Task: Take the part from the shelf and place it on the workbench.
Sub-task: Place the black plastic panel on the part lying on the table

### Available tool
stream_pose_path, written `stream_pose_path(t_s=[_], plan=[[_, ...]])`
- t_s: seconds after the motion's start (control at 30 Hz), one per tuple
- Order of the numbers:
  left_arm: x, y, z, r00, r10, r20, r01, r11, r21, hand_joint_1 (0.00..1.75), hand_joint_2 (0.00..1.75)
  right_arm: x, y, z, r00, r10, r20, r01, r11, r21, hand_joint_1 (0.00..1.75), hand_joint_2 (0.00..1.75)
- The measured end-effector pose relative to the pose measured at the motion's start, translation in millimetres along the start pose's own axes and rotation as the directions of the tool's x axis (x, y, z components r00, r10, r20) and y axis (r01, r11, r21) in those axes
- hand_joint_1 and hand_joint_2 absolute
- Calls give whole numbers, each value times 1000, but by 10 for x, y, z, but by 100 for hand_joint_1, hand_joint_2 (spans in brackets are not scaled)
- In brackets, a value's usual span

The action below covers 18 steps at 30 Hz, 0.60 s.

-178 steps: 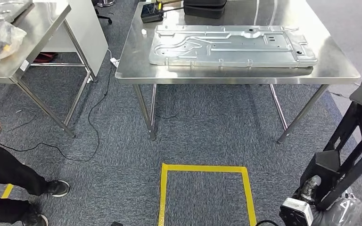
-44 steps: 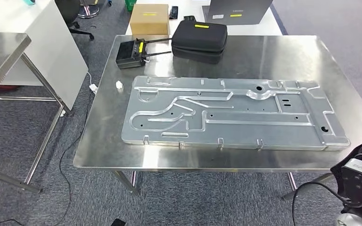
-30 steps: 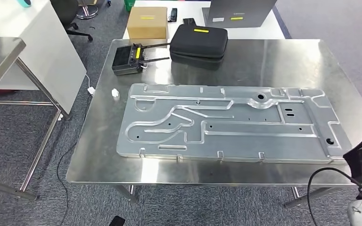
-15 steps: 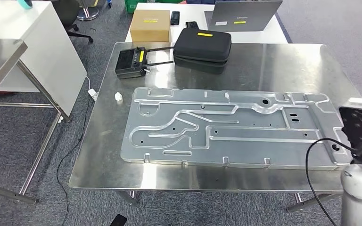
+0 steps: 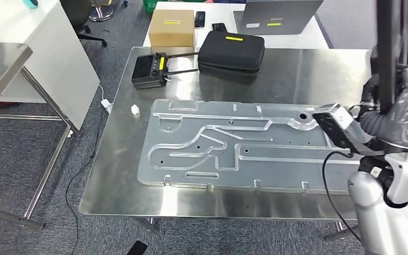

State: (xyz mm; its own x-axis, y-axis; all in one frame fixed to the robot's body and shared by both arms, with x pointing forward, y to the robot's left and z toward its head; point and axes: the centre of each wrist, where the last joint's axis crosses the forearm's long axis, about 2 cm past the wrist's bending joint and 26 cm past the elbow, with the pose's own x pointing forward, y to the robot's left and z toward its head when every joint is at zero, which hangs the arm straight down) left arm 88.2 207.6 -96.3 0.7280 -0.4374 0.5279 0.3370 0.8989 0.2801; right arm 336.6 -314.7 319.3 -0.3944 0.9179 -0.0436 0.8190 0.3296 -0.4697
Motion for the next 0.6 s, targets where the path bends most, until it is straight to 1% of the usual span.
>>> stream_pose_path(t_s=[0.13,0.3,0.4,0.5,0.6], plan=[[11,3,-5,1000,-4,-2,4,1000,-2,0,175,93,114,60,997,60,49,-62,997,48,175,175],[11,2,-5,1000,-9,-4,9,1000,-6,0,175,196,263,213,990,103,99,-114,987,113,175,175],[27,6,-12,1000,-14,-1,14,1000,-12,0,175,237,345,294,976,158,148,-178,974,139,175,175],[44,9,-19,1000,-20,-2,20,1000,-16,0,175,309,455,437,957,199,212,-237,955,178,175,175],[62,15,-27,1000,-23,-1,23,1000,-17,0,175,384,555,581,941,213,263,-272,938,215,175,175]])
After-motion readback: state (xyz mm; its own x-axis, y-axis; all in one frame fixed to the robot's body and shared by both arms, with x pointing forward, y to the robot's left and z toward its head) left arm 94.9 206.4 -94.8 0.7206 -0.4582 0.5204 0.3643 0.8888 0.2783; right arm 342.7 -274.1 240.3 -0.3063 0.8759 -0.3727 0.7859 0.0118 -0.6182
